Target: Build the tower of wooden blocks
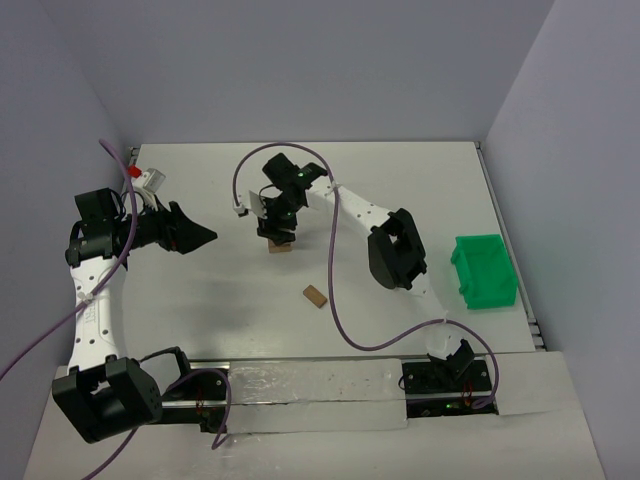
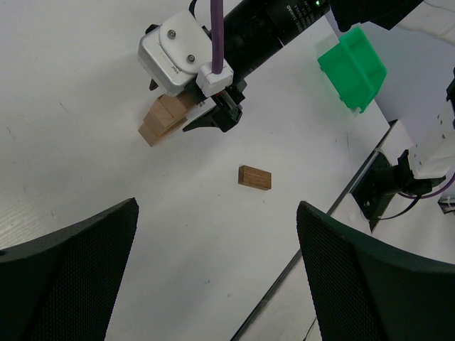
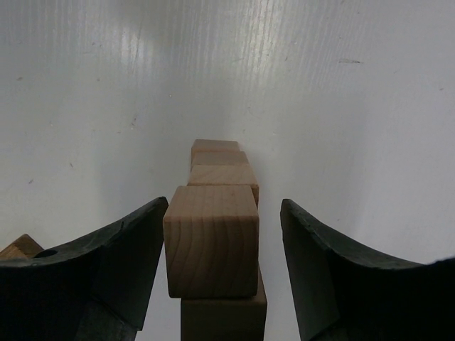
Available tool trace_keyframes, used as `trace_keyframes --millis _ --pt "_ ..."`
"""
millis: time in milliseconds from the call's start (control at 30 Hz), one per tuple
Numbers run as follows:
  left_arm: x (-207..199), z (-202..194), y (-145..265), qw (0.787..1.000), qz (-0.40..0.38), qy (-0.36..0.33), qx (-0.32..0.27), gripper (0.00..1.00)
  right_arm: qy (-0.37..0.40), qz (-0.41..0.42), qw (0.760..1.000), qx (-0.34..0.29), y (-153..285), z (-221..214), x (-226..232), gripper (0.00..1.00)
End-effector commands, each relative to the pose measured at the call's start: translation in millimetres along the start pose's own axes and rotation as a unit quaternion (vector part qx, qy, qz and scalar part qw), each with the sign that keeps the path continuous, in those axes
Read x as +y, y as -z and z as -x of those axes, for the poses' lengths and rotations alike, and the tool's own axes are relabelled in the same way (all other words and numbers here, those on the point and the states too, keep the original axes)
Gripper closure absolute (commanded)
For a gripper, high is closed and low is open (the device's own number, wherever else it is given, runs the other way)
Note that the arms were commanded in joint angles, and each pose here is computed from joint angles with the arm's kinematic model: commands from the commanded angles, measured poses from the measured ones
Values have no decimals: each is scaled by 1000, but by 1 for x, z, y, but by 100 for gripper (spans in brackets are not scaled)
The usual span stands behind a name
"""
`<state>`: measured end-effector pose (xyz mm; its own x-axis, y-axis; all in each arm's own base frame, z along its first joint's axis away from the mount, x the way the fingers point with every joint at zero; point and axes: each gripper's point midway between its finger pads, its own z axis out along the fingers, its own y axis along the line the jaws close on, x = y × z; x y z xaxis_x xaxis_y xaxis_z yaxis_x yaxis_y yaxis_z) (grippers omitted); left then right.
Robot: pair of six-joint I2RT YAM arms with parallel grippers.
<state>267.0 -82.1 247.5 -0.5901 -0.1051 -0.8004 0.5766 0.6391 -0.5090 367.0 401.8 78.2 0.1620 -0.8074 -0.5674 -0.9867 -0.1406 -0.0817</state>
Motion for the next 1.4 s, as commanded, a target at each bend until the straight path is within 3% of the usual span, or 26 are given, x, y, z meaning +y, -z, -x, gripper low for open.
trace_keyframes --millis 0,267,767,967,1233,1300,1367 --pt "0 8 0 1000 -5 -27 -11 2 1 -9 1000 -13 -1 16 -5 30" --pt "-1 9 0 1000 -8 -26 -11 2 -10 -5 1000 -10 -3 15 -3 40" --pt "-1 10 0 1000 -9 -27 -12 2 -23 -2 1000 -9 -3 15 -2 43" --pt "-1 9 0 1000 -9 -25 -12 2 -25 -4 1000 -5 -5 12 -2 29" --pt "-1 9 0 1000 -10 -26 -11 2 -20 -3 1000 -5 -4 12 -2 32" --pt "-1 8 -1 1000 -10 -25 -11 2 -20 -3 1000 -5 -3 12 -1 29" --pt "0 7 -1 1000 -10 -24 -11 2 -19 -8 1000 -9 2 16 -3 17"
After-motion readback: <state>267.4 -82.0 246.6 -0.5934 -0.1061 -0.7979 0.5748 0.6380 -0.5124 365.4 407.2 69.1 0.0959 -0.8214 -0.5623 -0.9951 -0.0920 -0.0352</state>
